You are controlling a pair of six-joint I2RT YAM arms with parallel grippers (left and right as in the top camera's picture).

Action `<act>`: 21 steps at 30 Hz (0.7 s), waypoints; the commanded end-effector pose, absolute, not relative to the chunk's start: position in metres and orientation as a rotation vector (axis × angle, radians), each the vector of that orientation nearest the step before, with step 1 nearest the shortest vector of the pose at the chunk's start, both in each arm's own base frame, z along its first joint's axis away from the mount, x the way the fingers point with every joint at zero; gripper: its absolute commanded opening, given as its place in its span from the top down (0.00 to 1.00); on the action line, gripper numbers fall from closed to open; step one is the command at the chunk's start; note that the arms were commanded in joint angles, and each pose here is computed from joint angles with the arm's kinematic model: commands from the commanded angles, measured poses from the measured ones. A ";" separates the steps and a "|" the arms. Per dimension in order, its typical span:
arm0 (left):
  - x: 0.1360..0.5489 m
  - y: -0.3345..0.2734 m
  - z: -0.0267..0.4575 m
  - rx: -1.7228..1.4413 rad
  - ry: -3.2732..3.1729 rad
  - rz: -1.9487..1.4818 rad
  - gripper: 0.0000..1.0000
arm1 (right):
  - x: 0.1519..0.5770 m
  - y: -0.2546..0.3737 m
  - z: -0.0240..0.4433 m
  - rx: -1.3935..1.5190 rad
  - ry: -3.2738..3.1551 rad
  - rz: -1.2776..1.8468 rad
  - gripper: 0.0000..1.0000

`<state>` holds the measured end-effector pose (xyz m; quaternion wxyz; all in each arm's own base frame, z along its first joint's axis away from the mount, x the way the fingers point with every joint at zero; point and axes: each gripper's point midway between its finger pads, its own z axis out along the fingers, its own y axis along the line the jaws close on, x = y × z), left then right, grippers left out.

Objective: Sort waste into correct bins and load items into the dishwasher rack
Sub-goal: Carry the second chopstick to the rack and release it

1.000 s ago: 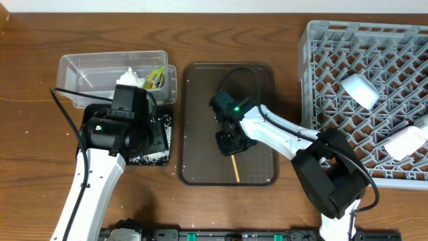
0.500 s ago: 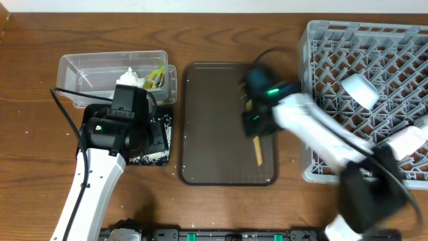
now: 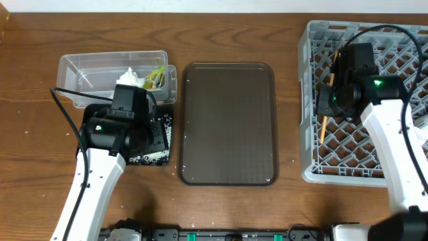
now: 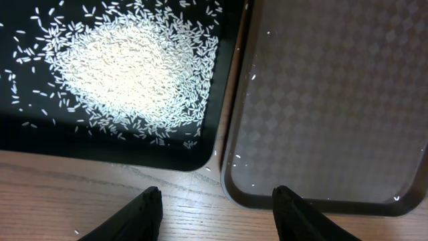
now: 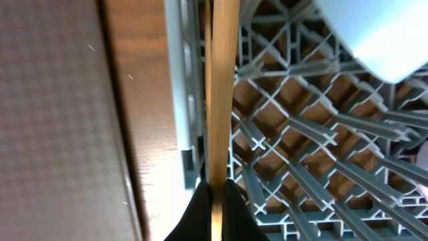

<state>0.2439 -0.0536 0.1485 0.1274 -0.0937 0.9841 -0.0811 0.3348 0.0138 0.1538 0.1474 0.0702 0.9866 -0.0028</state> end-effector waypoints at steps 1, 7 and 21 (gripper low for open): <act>0.243 -0.050 0.146 -0.290 2.868 -0.212 0.44 | 0.333 0.010 0.129 0.105 2.920 -0.048 0.99; 0.243 -0.050 0.146 -0.290 2.868 -0.212 0.44 | 0.339 0.012 0.099 0.089 2.994 -0.045 0.99; 0.245 -0.062 0.150 -0.185 2.860 -0.299 0.44 | 0.340 0.015 0.136 0.211 2.872 0.070 0.65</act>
